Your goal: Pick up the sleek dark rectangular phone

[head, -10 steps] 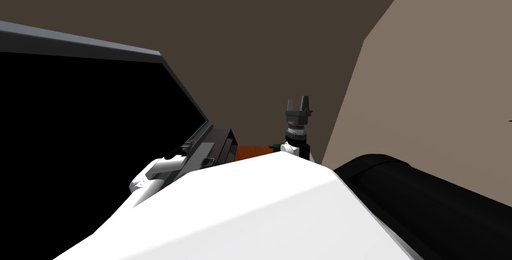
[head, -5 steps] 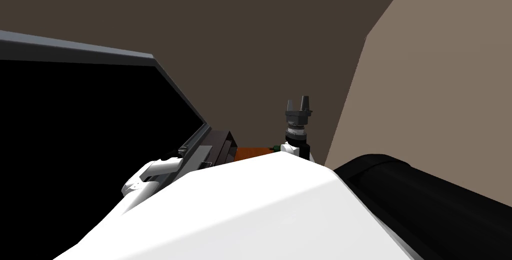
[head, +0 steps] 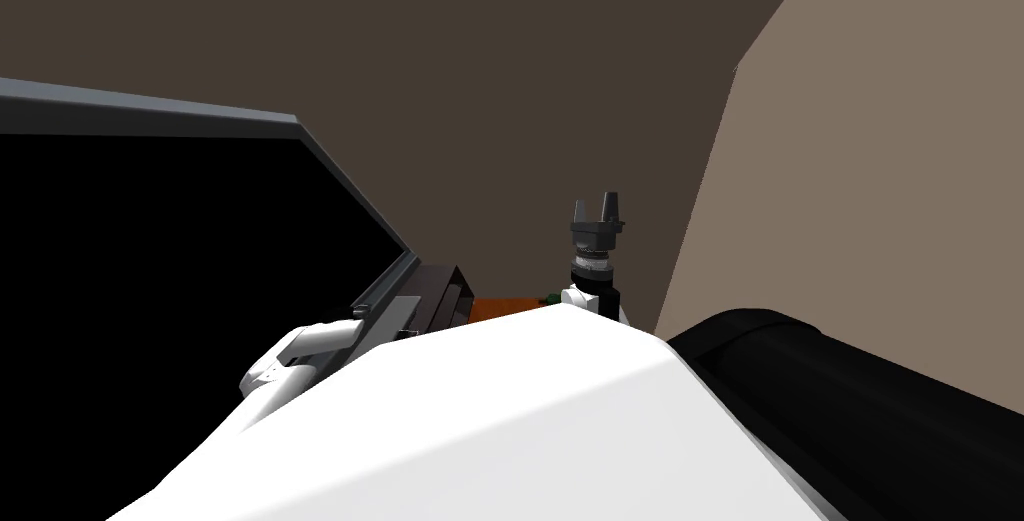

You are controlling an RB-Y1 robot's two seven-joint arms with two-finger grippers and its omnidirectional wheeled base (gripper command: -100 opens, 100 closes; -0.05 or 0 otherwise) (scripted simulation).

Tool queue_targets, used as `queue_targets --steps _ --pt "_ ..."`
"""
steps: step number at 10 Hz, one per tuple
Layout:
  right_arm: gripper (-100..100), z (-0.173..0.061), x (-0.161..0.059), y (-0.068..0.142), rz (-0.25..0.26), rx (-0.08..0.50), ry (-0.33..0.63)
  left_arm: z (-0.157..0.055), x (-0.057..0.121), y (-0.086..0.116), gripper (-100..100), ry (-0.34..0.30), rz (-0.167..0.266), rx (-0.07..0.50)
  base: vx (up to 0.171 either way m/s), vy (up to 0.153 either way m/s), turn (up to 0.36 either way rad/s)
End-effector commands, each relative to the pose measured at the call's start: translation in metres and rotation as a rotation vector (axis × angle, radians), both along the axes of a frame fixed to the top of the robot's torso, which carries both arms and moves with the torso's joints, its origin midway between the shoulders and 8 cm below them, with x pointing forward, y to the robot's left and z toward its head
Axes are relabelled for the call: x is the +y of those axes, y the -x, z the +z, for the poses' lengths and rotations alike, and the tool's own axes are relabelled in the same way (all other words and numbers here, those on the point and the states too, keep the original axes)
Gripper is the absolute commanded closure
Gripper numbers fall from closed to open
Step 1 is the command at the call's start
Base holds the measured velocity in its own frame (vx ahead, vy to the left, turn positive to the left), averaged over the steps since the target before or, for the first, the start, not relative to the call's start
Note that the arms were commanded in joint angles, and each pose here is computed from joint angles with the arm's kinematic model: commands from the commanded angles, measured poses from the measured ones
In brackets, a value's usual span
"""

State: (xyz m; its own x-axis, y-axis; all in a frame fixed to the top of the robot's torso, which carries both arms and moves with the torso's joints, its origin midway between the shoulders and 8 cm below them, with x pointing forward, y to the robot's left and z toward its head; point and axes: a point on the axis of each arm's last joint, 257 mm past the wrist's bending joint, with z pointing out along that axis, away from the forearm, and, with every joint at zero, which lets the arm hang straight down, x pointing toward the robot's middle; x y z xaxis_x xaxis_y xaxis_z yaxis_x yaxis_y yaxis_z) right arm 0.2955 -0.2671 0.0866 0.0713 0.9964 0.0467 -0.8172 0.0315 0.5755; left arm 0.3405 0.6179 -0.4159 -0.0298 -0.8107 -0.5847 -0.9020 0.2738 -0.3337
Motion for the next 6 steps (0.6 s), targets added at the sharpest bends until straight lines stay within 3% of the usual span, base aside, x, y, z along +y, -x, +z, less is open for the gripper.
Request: queue_targets --steps 1,5,6 --pt "0 0.000 0.000 0.000 0.000 0.000 0.000 -0.012 0.005 0.018 -100 0.010 0.034 0.063 0.064 -0.065 0.019" --pt "0 0.000 0.000 0.000 0.000 0.000 0.000 -0.033 0.001 0.046 -100 0.045 0.084 0.160 0.007 0.000 -0.023" --pt "0 0.000 0.000 0.000 0.000 0.000 0.000 -0.033 0.001 0.046 -100 0.045 0.084 0.160 0.000 0.000 0.000"
